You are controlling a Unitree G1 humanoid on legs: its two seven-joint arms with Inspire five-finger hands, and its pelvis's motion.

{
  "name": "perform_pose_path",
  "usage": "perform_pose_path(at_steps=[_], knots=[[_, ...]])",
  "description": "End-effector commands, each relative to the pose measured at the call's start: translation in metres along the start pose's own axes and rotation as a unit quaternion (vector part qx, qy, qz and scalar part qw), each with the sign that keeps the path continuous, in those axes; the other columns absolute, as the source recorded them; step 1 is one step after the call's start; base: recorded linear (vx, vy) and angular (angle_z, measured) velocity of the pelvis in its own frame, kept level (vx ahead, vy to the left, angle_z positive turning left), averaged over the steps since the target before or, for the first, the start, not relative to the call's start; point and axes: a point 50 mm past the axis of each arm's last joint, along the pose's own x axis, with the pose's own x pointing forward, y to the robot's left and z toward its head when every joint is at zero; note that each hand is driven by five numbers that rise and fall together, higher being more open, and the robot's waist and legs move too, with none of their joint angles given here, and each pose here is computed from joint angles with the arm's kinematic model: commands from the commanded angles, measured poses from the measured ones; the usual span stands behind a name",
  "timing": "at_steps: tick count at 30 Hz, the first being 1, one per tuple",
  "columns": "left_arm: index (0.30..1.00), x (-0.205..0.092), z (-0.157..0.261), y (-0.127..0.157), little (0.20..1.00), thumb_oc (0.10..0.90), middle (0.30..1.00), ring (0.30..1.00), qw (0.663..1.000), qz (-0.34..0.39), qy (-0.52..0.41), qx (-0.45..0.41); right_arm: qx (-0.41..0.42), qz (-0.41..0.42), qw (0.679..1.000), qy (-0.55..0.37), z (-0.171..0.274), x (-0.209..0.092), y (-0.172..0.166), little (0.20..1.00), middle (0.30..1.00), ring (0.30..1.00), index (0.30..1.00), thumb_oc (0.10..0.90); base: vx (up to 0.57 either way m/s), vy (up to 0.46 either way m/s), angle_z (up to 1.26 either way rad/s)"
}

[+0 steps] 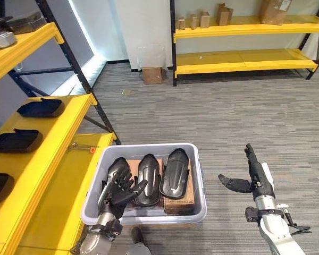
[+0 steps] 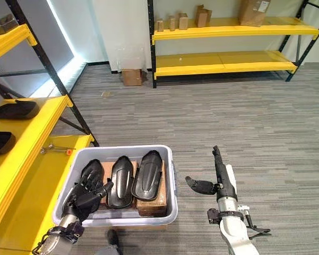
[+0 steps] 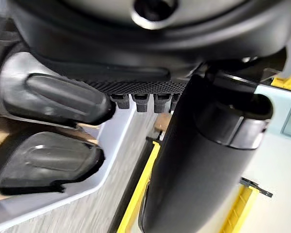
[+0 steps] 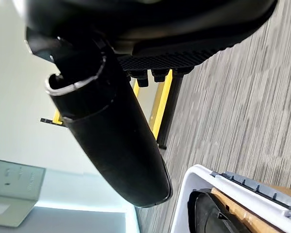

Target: Move parts from the plastic box to the shelf.

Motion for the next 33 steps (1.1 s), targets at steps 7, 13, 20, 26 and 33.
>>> perform_pose_path(at_steps=[7,13,20,26,33], knots=[[1.000,0.006,0.061,0.004,1.000,0.900,1.000,1.000,0.991,-0.042,-0.117,0.050,0.056,-0.037,0.990,-0.123,0.047,0.013,-0.012,1.000,1.000,1.000,1.000,0.900,0.16,0.156,0.16],[1.000,0.007,0.067,0.006,1.000,0.900,1.000,1.000,0.992,-0.039,-0.111,0.055,0.055,-0.035,0.990,-0.128,0.049,0.017,-0.008,1.000,1.000,1.000,1.000,0.900,0.04,0.083,0.06],[1.000,0.006,0.069,0.011,1.000,0.900,1.000,1.000,0.992,-0.021,-0.103,0.066,0.037,-0.030,0.988,-0.149,0.058,0.028,-0.002,1.000,1.000,1.000,1.000,0.900,0.04,0.062,0.03],[1.000,0.011,0.069,0.005,1.000,0.900,1.000,1.000,0.990,-0.056,-0.097,0.080,0.035,-0.042,0.986,-0.155,0.063,0.034,-0.001,1.000,1.000,1.000,1.000,0.900,0.01,0.140,-0.04],[1.000,0.017,0.071,-0.001,1.000,0.900,1.000,1.000,0.990,-0.046,-0.101,0.081,0.062,-0.017,0.985,-0.162,0.070,0.037,0.013,1.000,1.000,1.000,1.000,0.900,-0.01,0.006,-0.35]])
